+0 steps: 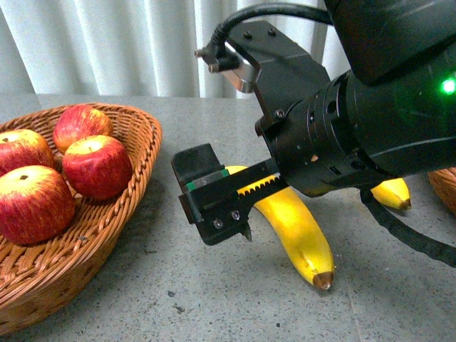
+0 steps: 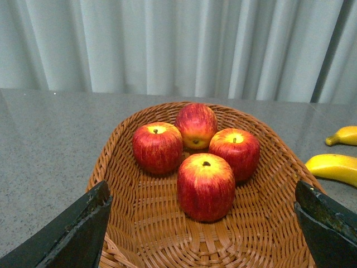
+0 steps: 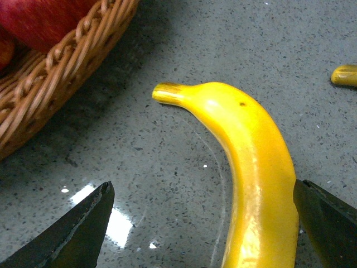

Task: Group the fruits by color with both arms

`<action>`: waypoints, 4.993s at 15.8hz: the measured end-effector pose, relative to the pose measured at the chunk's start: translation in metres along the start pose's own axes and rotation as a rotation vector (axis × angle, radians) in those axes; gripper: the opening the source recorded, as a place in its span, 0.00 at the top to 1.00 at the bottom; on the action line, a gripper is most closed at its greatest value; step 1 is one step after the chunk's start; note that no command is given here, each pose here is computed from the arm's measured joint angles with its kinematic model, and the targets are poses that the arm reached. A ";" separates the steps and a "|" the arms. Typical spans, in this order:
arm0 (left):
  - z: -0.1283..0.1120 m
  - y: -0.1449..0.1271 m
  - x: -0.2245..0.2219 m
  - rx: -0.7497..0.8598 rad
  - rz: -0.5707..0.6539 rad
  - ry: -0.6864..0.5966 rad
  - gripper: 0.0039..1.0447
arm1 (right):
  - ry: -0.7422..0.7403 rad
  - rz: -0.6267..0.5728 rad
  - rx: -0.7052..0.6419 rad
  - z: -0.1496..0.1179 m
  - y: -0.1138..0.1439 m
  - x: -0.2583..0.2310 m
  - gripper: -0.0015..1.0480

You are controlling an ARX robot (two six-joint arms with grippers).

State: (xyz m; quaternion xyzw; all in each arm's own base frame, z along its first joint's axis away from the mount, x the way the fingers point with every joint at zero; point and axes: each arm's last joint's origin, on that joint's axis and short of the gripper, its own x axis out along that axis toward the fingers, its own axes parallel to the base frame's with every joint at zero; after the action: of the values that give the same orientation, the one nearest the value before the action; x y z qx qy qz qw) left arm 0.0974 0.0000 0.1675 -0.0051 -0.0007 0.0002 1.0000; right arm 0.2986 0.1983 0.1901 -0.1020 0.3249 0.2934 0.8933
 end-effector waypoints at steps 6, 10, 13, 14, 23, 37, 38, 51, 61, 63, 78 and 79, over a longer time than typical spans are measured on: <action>0.000 0.000 0.000 0.000 0.000 0.000 0.06 | 0.039 -0.112 -0.010 -0.003 -0.014 0.022 0.06; 0.000 0.000 0.000 0.000 0.000 0.000 0.06 | 0.043 -0.161 -0.009 -0.002 -0.027 0.024 0.06; 0.000 0.000 0.000 0.000 0.000 0.000 0.06 | 0.057 -0.165 -0.035 -0.009 -0.027 0.025 0.06; 0.000 0.000 0.000 0.000 0.000 0.000 0.06 | 0.073 -0.164 -0.041 -0.015 -0.027 0.026 0.06; 0.000 0.000 0.000 0.000 0.000 0.000 0.06 | 0.111 -0.151 -0.068 -0.026 -0.023 0.030 0.43; 0.000 0.000 0.000 0.000 0.000 0.000 0.06 | -0.277 -0.212 0.107 0.058 -0.105 -0.083 0.66; 0.000 0.000 0.000 0.000 0.000 0.000 0.06 | -0.317 -0.240 0.122 0.055 -0.118 -0.099 0.66; 0.000 0.000 0.000 0.000 0.000 0.000 0.06 | -0.238 -0.452 0.039 -0.097 -0.205 -0.172 0.66; 0.000 0.000 0.000 0.000 0.000 0.000 0.06 | -0.223 -0.429 0.037 -0.100 -0.205 -0.174 0.05; 0.000 0.000 0.000 0.000 0.000 0.000 0.06 | -0.243 -0.424 0.034 -0.095 -0.203 -0.180 0.06; 0.000 0.000 0.000 0.000 0.000 0.000 0.06 | -0.670 -0.109 0.034 -0.051 -0.066 -0.268 0.06; 0.000 0.000 0.000 0.000 0.000 0.000 0.06 | -0.654 -0.095 0.036 -0.052 -0.063 -0.263 0.06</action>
State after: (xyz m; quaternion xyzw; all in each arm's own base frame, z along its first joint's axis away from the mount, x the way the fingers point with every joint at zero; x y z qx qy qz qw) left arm 0.0974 0.0000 0.1675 -0.0051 -0.0005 0.0000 1.0000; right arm 0.1470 0.0075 0.3178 -0.0017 0.0207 0.2627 0.9646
